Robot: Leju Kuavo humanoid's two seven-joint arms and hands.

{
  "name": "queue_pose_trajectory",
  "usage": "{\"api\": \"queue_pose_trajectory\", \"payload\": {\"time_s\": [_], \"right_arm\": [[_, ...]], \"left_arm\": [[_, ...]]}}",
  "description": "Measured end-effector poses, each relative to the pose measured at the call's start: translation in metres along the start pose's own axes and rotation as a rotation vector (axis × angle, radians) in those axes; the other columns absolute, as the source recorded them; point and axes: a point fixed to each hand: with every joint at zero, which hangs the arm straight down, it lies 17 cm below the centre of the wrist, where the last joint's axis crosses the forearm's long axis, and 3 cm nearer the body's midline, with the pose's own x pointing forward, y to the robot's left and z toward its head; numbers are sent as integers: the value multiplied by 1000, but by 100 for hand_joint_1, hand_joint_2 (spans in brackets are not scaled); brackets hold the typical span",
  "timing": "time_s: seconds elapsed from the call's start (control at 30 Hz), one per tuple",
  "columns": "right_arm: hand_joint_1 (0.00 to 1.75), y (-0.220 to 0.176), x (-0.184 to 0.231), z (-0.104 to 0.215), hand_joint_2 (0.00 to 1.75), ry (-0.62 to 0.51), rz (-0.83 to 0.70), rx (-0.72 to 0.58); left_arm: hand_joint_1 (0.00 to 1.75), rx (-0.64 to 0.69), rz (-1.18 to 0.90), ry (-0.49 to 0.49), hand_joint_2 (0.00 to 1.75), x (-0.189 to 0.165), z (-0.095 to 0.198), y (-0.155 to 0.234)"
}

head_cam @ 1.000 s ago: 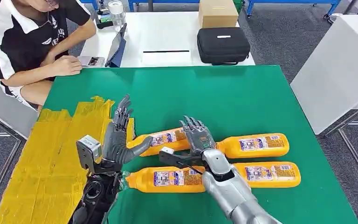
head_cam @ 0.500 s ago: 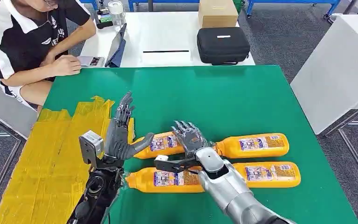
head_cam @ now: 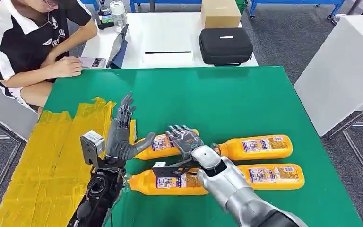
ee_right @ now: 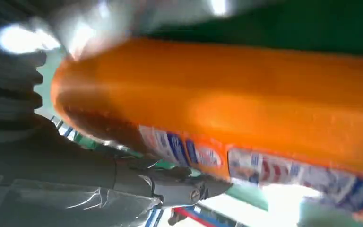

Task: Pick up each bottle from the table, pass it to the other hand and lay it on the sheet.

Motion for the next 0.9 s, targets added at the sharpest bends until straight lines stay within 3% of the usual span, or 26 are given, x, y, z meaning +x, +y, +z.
{"api": "queue_pose_trajectory", "payload": {"time_s": [0.17, 0.33, 0.6, 0.9], "right_arm": [[175, 3, -4, -1, 175, 12, -29, 25], [175, -31, -11, 1, 175, 61, -42, -195], [175, -65, -36, 11, 175, 163, -134, -396], [175, -70, -52, 18, 175, 205, -177, -435]], "left_arm": [[0, 4, 3, 2, 175, -1, 0, 1], [0, 17, -1, 4, 175, -2, 2, 4], [0, 26, -5, 9, 175, -4, 6, 6], [0, 31, -6, 9, 175, -4, 6, 9]]}}
